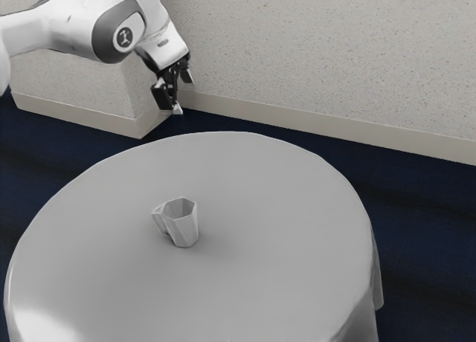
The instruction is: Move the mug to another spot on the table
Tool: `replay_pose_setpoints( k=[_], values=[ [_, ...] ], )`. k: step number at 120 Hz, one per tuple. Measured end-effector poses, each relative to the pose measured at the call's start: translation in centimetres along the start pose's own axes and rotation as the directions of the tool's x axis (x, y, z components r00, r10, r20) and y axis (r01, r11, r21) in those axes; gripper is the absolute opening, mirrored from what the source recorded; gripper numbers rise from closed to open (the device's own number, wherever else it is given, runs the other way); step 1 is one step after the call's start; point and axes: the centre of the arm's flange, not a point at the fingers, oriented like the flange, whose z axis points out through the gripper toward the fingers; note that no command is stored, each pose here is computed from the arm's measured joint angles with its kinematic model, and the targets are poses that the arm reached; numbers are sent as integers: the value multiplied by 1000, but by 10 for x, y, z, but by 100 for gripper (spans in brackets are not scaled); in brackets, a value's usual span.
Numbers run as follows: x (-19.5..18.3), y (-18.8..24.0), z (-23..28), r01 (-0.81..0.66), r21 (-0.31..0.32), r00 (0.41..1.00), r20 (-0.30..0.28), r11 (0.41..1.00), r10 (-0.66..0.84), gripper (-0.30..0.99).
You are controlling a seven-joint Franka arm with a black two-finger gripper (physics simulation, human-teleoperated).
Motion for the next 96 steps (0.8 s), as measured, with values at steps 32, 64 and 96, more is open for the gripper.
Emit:
replay_pose_setpoints(
  k=[32,64,96],
  values=[
    [5,1,-14,265,-11,959,110,964,-262,69],
    [-32,-20,-40,491,85,855,145,867,-499,69],
    [-29,-18,-40,592,108,785,147,799,-602,69]
  ],
)
